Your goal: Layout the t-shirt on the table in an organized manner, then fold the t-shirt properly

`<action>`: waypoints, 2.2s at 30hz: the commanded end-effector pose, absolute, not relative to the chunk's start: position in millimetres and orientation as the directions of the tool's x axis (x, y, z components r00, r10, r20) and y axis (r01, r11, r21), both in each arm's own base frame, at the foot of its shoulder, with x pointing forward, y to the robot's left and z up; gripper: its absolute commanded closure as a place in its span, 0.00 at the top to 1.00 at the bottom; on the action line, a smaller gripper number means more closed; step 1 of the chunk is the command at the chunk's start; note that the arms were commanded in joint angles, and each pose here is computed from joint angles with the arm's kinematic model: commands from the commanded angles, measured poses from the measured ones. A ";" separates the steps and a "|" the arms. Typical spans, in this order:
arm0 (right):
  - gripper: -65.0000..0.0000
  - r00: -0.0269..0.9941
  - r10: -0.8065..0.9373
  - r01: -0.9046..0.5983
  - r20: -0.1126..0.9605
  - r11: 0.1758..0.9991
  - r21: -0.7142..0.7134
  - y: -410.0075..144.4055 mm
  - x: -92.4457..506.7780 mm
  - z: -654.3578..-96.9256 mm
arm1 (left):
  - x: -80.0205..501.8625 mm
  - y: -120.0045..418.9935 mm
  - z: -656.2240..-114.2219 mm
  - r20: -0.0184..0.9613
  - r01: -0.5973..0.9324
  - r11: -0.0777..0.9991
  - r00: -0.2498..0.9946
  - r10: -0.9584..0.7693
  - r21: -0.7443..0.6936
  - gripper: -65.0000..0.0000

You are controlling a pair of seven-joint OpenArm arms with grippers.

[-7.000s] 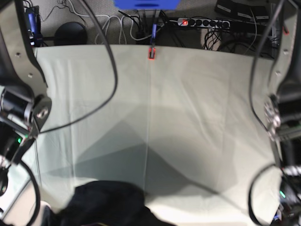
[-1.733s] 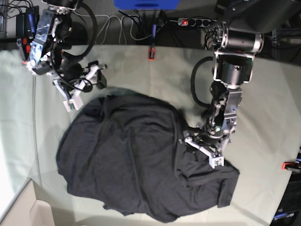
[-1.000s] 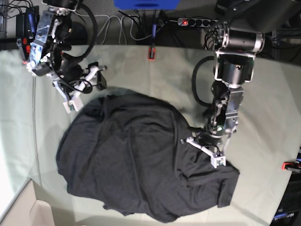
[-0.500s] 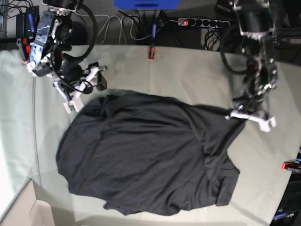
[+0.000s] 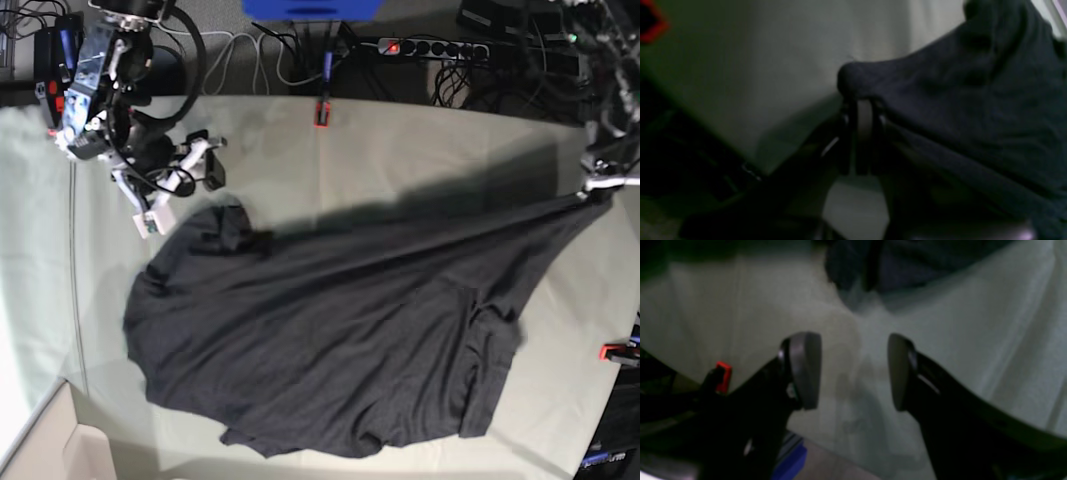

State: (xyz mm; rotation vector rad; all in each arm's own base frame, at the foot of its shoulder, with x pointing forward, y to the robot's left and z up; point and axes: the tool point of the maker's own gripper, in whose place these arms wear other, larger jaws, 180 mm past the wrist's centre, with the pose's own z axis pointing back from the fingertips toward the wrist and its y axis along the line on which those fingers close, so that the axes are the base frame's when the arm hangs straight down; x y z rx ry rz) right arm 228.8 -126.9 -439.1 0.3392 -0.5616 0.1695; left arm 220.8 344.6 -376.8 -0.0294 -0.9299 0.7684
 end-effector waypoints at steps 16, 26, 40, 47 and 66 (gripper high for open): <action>0.50 0.865 0.031 -0.228 0.501 0.913 0.339 -143.1 284.5 -464.9 | 214.9 362.5 -363.0 0.746 -0.601 0.731 0.314 0.587 -0.323 0.00; 0.35 0.849 -0.052 -0.198 0.526 0.891 0.408 -131.0 297.6 -475.7 | 211.8 364.5 -366.4 0.742 -0.611 0.726 0.316 0.591 -0.317 0.00; 0.00 0.783 0.109 -0.274 0.613 0.944 0.183 -159.6 229.2 -424.9 | 216.6 370.4 -354.1 0.765 -0.596 0.742 0.310 0.565 -0.307 0.00; 0.00 0.744 0.213 -0.325 0.633 0.943 0.065 -170.5 200.5 -393.1 | 203.2 390.1 -341.8 0.790 -0.620 0.737 0.296 0.537 -0.269 0.00; 0.00 0.805 0.219 -0.323 0.552 0.941 0.097 -169.6 159.0 -412.2 | 176.4 407.4 -365.5 0.751 -0.690 0.677 0.299 0.589 -0.256 0.00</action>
